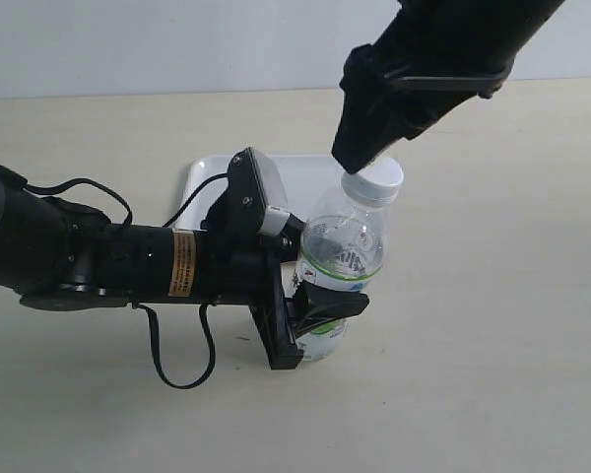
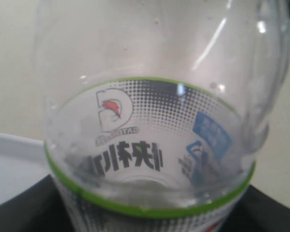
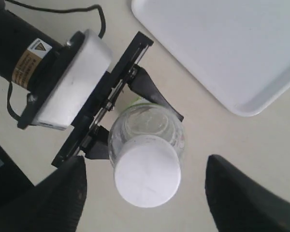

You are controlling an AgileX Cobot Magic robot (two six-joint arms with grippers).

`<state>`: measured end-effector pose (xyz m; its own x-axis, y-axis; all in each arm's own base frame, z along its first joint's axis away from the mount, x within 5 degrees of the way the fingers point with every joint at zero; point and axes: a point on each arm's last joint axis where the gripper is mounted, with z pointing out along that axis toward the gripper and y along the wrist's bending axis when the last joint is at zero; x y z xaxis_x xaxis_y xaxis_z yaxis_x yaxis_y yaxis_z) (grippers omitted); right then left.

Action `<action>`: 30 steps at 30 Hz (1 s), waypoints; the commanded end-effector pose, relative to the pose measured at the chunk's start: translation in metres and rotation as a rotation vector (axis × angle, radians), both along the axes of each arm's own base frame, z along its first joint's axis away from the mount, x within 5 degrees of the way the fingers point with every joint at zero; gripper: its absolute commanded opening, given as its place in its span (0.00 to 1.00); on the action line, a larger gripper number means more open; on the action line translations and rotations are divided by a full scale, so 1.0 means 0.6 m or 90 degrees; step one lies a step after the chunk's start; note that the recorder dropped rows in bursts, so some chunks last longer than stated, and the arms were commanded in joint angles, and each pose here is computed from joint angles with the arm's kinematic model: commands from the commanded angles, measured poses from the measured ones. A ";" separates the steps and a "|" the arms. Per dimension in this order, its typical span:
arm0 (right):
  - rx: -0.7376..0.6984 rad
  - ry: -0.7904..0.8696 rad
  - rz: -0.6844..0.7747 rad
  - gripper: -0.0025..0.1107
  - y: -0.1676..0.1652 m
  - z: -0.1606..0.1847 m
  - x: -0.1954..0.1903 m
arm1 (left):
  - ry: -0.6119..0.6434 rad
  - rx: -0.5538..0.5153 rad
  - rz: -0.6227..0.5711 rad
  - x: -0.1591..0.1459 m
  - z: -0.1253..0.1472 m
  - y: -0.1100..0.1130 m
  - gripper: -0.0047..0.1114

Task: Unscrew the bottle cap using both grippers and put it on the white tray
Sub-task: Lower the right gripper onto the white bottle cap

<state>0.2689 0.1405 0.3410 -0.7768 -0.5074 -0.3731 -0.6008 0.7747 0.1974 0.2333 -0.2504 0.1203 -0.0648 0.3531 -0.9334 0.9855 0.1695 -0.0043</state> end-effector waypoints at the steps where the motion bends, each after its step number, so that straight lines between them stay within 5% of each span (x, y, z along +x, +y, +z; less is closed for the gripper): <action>1: -0.014 0.024 0.006 0.60 -0.001 -0.022 -0.005 | -0.002 0.006 -0.002 -0.002 0.000 0.003 0.04; 30: -0.014 0.054 0.005 0.56 0.007 -0.043 0.006 | -0.001 0.006 -0.002 -0.002 0.000 0.003 0.04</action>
<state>0.2728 0.1436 0.3161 -0.8035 -0.5183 -0.2927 -0.5848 0.7791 0.2257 0.2333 -0.2504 0.1203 -0.0648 0.3531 -0.9334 0.9855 0.1695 -0.0043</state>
